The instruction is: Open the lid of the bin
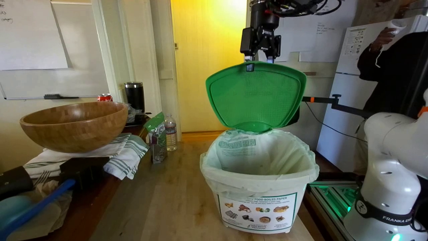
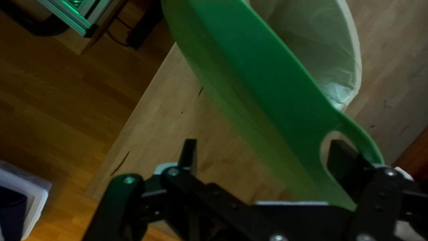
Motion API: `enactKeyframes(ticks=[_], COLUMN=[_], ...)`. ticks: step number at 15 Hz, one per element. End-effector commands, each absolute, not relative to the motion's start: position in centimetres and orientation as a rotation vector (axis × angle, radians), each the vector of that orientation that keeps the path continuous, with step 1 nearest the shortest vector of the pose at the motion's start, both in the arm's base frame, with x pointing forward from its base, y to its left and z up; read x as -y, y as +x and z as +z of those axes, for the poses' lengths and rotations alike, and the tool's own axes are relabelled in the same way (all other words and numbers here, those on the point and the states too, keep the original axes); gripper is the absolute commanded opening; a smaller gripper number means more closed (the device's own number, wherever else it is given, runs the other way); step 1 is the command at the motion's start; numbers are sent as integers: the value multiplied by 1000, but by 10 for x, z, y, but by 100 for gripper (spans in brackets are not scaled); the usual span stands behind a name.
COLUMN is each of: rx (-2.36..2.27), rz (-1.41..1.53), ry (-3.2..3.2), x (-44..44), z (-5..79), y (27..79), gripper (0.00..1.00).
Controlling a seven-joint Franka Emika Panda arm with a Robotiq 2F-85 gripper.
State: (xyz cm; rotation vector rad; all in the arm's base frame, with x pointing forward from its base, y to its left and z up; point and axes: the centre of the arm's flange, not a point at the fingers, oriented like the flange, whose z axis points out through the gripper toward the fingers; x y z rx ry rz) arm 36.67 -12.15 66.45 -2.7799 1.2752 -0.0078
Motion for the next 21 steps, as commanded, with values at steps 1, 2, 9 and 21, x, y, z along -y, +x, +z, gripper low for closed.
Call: enactKeyframes(ticks=[1, 2, 9, 21], rx=[-1352, -1376, -1638, -1667], rz=[-96, -99, -160, -208], ry=[-2627, -2598, -2384, -2372], x=[125, 128, 137, 145], z=[660, 659, 658, 668], y=[357, 358, 361, 348], gripper=[100, 100, 100, 100])
